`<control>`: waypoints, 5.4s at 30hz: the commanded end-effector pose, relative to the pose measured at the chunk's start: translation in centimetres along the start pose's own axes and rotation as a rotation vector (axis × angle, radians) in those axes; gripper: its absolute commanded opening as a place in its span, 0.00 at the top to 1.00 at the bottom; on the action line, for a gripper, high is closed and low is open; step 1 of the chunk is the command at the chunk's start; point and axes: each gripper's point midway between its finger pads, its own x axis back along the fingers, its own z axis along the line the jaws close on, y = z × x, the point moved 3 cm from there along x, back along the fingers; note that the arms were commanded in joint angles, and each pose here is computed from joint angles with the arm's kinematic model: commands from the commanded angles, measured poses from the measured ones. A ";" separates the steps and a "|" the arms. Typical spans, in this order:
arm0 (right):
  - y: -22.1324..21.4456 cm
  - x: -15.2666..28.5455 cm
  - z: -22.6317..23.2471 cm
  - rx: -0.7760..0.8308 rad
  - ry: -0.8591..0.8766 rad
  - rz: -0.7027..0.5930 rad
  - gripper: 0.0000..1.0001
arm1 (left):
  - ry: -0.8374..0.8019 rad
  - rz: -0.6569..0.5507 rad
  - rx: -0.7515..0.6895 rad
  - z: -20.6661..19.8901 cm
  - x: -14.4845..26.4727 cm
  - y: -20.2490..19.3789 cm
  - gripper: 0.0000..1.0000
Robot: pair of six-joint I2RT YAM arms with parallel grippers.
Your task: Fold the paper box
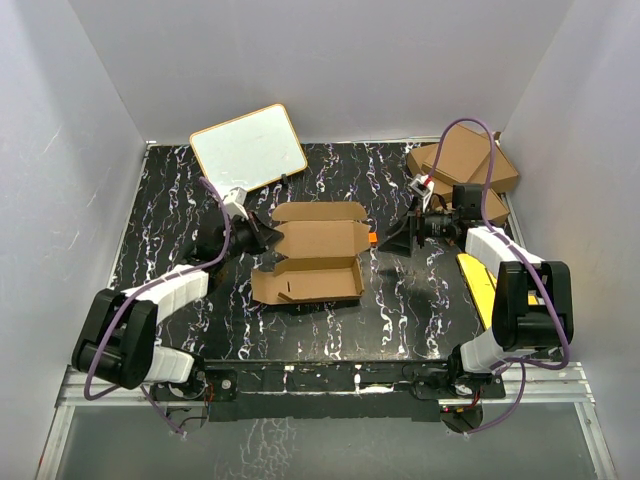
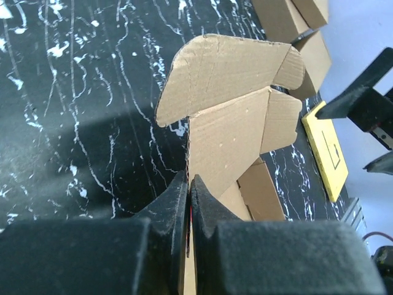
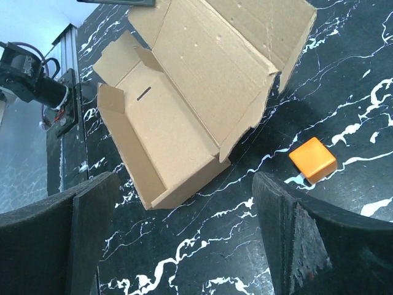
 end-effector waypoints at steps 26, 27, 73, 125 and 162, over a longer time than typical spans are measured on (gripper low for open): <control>-0.2 -1.2 -2.5 -0.100 -0.062 -0.045 0.02 | -0.387 -0.045 -0.251 -7.0 -1.0 -0.3 1.00; -0.3 -1.4 -2.4 -0.101 -0.053 -0.044 0.02 | -0.395 -0.044 -0.254 -7.1 -1.0 -0.3 1.00; 1.8 1.0 0.7 0.100 0.158 -0.090 0.92 | -0.254 -0.087 -0.202 -6.8 1.0 0.9 0.53; 1.5 1.1 0.9 0.102 0.165 -0.089 0.92 | -0.069 0.135 0.214 -3.3 -2.2 -7.7 1.00; 0.0 0.3 1.2 0.031 0.202 -0.079 0.92 | -0.185 0.026 0.341 -5.9 -6.2 -7.8 1.00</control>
